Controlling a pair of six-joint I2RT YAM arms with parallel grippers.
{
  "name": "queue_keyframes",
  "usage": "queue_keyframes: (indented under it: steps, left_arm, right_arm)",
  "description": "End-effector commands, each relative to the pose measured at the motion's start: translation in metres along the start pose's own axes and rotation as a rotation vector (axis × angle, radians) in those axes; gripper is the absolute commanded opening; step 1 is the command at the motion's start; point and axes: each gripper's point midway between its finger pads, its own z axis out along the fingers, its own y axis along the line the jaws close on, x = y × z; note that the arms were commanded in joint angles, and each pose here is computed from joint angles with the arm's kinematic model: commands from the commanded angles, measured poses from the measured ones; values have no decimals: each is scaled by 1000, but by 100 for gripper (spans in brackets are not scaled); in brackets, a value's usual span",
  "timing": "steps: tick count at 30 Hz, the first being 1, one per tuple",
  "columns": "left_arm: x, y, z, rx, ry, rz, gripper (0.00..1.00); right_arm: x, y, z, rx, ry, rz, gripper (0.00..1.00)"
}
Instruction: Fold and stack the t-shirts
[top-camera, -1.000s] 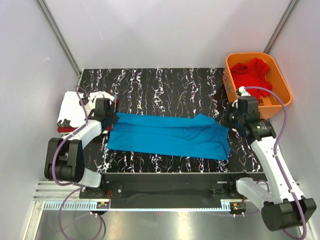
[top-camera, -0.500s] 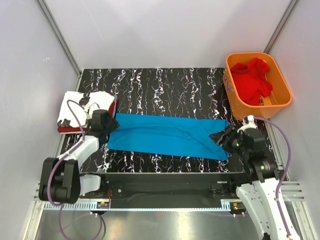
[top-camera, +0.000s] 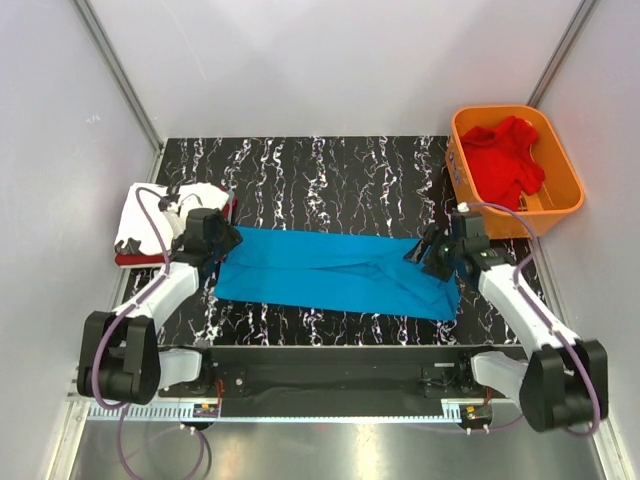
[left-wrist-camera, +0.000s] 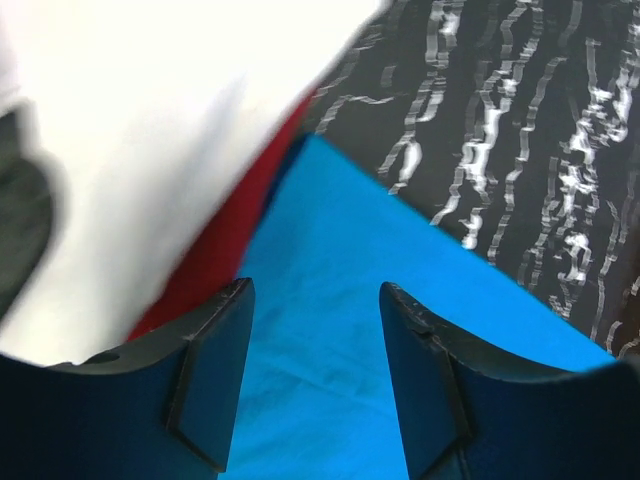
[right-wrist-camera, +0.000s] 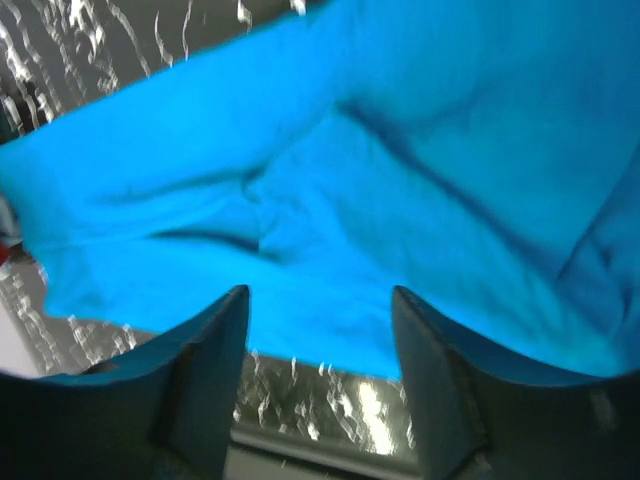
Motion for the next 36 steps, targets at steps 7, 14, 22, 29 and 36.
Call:
queue_keyframes:
  steps: [7,14,22,29,36]
  left_arm:
    - [11,-131,-24,307,31,248,57]
    - [91,-244,-48,659,221,458,60]
    - [184,-336,-58,836,388,625,60]
    - [235,-374,-59,942,489,669,51]
    - [265,-375,-43,913,534,728,45]
  right_arm:
    - [-65,13,36,69,-137,-97,57]
    - [-54,-15,18,148,-209,-23,52]
    - [-11,-65,-3,322,-184,169,53]
    - [-4,-71,-25,265,-295,247,50]
    - [-1,-73,-28,264,-291,240,49]
